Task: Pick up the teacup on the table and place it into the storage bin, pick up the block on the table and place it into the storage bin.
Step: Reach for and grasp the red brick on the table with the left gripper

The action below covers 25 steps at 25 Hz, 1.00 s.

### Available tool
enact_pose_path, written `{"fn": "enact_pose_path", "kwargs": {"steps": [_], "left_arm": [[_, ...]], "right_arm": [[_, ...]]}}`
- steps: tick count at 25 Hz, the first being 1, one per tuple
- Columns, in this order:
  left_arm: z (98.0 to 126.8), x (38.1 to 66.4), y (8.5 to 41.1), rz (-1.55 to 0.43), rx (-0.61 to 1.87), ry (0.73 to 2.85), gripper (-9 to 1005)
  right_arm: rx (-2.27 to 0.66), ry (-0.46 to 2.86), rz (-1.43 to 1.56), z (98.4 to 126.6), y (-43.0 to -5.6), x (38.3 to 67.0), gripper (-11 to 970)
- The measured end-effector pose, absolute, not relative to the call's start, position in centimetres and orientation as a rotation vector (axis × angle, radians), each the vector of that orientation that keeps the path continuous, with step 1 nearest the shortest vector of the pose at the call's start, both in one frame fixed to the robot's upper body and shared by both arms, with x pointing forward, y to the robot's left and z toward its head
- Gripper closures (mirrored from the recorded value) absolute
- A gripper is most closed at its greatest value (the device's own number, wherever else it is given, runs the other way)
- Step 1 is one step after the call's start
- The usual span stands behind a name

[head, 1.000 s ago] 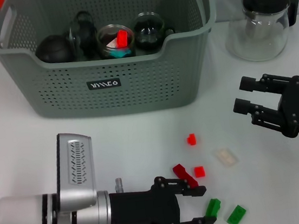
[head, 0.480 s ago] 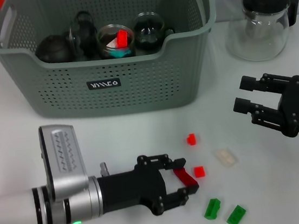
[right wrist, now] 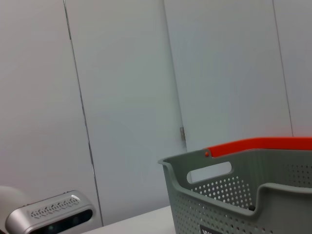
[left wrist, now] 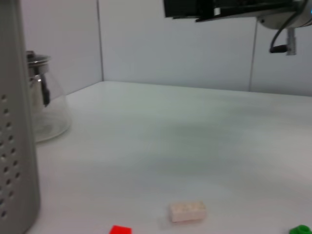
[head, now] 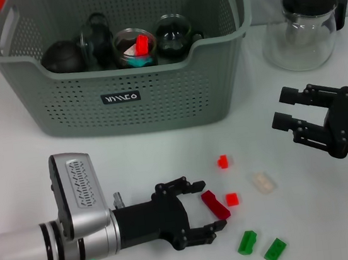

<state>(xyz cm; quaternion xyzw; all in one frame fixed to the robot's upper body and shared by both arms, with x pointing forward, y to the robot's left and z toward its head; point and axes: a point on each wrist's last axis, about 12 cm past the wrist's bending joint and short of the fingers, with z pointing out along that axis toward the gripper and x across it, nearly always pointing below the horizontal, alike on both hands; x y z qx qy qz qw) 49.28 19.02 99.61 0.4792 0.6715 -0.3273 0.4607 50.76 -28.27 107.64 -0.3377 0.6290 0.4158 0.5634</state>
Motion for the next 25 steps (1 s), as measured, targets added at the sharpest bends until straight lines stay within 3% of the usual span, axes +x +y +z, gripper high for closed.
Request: {"fn": "enact_pose_path", "kwargs": {"steps": [3, 25], "left_arm": [[99.6, 49.5, 19.1, -0.794, 1.163, 1.659, 186], [99.5, 50.2, 17.8, -0.801, 1.181, 1.687, 185]], "right_arm": [[-0.793, 1.481, 0.978, 107.6, -28.3, 50.7, 410], [-0.786, 1.486, 0.977, 107.5, -28.4, 50.6, 410]]}}
